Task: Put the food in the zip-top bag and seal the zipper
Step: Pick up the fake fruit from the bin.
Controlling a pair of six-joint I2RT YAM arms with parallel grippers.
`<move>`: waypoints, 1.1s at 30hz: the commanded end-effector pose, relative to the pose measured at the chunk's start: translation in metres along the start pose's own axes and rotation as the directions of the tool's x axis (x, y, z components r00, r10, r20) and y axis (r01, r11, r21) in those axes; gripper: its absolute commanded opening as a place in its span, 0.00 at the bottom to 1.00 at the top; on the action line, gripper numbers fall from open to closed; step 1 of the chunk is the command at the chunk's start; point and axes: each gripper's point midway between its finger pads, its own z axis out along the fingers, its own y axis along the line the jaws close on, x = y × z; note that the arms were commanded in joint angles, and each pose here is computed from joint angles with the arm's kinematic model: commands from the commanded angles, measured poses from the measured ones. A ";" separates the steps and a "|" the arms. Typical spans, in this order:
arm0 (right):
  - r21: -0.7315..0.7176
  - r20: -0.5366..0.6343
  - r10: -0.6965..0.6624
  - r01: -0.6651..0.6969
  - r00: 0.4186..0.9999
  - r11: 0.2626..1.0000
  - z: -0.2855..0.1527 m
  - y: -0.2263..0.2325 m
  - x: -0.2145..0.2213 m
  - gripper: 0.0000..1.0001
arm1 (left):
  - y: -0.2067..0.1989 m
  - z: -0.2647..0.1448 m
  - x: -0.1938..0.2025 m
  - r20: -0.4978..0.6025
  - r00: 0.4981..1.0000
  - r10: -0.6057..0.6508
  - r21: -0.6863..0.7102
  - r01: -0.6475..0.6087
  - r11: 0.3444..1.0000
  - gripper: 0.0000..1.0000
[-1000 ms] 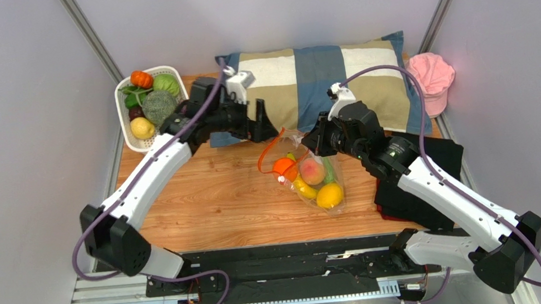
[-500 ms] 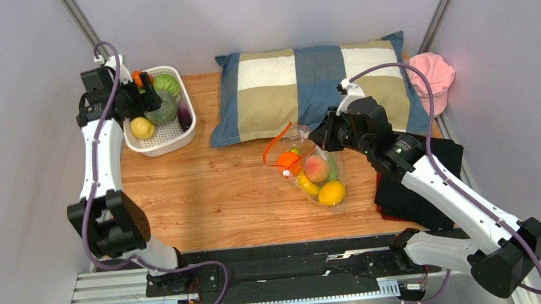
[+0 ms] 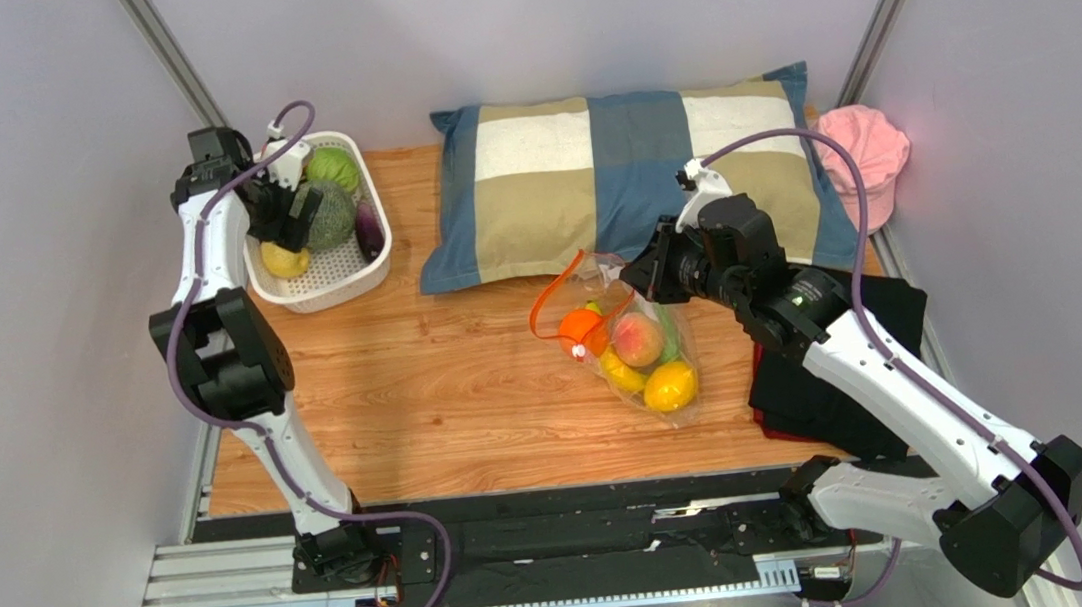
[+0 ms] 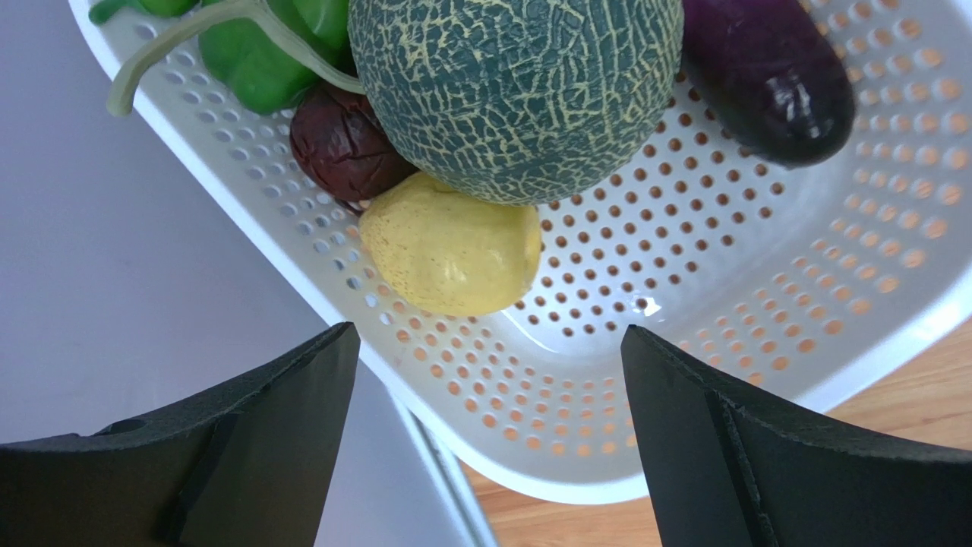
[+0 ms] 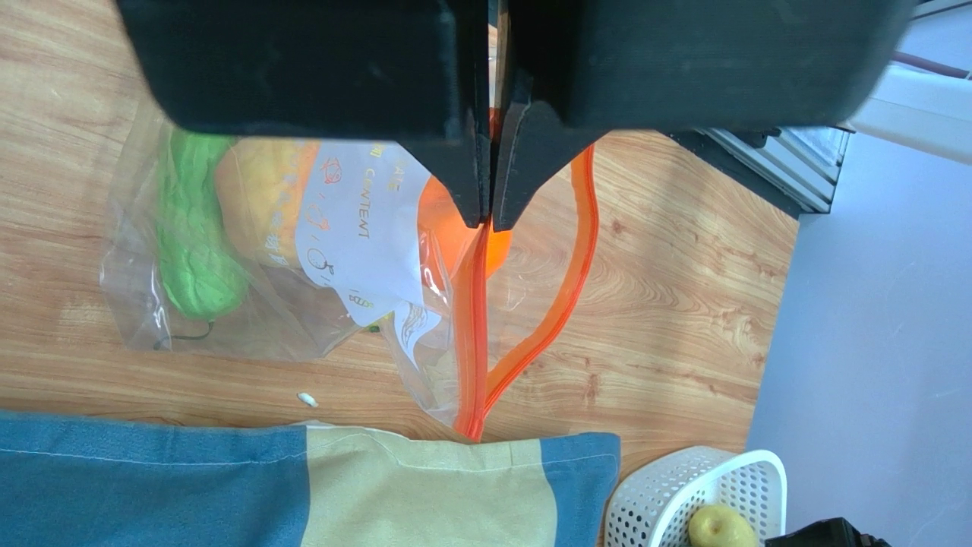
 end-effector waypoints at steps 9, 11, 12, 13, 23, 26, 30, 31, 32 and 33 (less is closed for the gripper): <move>-0.027 0.021 0.013 -0.013 1.000 1.000 0.001 0.005 -0.009 0.00 | 0.016 0.042 0.019 -0.052 0.974 0.221 0.114 -0.214 0.970 0.94; -0.027 0.021 0.012 -0.011 1.000 1.000 0.001 0.005 -0.009 0.00 | 0.016 0.051 0.025 -0.062 0.974 0.220 0.121 -0.211 0.970 0.94; -0.026 0.022 0.014 -0.013 1.000 1.000 0.001 0.004 -0.010 0.00 | 0.016 0.054 0.027 -0.059 0.975 0.213 0.128 -0.204 0.971 0.94; -0.025 0.019 0.012 -0.012 1.000 1.000 0.002 0.004 -0.009 0.00 | 0.016 0.060 0.029 -0.054 0.977 0.205 0.130 -0.197 0.972 0.94; -0.020 0.017 0.008 -0.008 1.000 1.000 0.001 0.002 -0.007 0.00 | 0.011 0.058 0.021 -0.016 0.987 0.162 0.135 -0.158 0.978 0.67; -0.018 0.014 0.010 -0.010 1.000 1.000 0.000 0.001 -0.006 0.00 | 0.015 0.034 0.011 0.002 0.987 0.161 0.099 -0.161 0.982 0.56; -0.018 0.014 0.006 -0.006 1.000 1.000 0.000 0.000 -0.005 0.00 | 0.023 -0.016 -0.006 0.021 0.987 0.162 0.015 -0.163 0.987 0.52; -0.018 0.014 0.005 -0.005 1.000 1.000 0.000 0.001 -0.005 0.00 | 0.024 -0.027 -0.009 0.024 0.986 0.163 0.002 -0.163 0.987 0.52; -0.019 0.018 0.001 -0.001 1.000 1.000 0.000 0.000 -0.006 0.00 | 0.022 -0.036 -0.013 0.035 0.989 0.145 -0.004 -0.145 0.989 0.50; -0.021 0.018 -0.001 0.001 1.000 1.000 0.000 0.001 -0.006 0.00 | 0.018 -0.059 -0.021 0.056 0.989 0.136 -0.014 -0.136 0.991 0.48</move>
